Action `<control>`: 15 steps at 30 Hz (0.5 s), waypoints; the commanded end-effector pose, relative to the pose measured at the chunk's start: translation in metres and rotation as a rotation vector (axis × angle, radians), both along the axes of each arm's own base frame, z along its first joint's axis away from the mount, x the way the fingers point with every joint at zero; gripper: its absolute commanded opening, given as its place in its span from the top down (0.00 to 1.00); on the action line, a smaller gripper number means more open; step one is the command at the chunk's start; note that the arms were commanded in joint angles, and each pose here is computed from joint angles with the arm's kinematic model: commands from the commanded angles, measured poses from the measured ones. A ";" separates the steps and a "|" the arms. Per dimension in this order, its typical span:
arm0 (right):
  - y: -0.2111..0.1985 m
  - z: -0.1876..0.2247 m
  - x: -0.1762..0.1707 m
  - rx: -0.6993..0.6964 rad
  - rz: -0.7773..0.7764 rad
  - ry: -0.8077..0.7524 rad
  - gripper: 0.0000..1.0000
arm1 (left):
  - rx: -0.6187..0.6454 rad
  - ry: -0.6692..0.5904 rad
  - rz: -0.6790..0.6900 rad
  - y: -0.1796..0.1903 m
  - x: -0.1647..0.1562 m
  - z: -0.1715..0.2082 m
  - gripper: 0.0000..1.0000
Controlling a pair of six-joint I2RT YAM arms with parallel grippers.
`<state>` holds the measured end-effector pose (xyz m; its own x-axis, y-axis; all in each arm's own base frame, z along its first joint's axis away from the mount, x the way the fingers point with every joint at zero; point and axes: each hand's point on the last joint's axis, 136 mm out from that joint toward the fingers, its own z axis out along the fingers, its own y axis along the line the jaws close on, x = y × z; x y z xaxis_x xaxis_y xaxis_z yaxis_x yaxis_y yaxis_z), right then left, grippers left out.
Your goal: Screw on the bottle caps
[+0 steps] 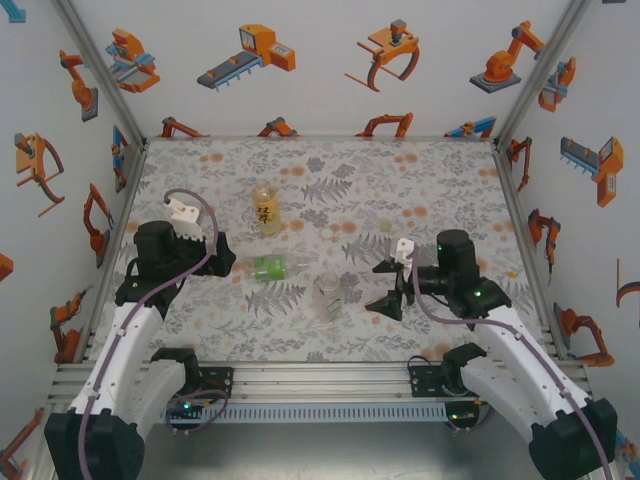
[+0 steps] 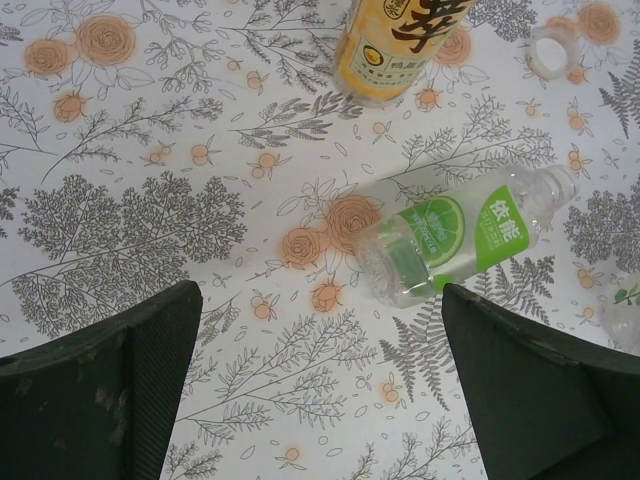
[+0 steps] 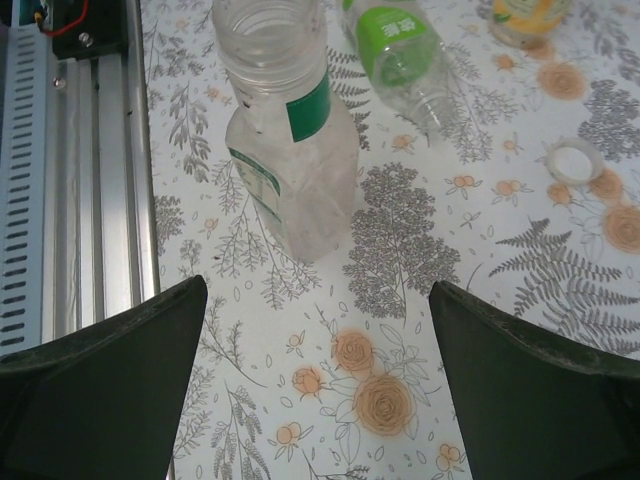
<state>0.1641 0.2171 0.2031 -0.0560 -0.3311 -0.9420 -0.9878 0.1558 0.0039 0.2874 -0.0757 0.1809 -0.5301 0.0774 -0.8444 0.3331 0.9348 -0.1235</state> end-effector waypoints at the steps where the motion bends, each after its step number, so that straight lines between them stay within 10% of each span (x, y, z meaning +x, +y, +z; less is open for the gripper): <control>1: 0.010 0.007 0.004 -0.015 0.047 -0.074 0.17 | 0.031 -0.024 -0.011 0.000 -0.001 0.002 0.03; 15: 0.058 -0.003 0.014 -0.026 0.192 -0.065 0.18 | 0.090 -0.019 0.018 0.004 -0.003 -0.002 0.03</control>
<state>0.1735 0.2636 0.1844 -0.0196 -0.3900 -0.9206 -0.9998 0.0041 0.0196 0.2873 -0.0750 0.1820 -0.5138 0.1146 -0.8502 0.3228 0.9440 -0.0679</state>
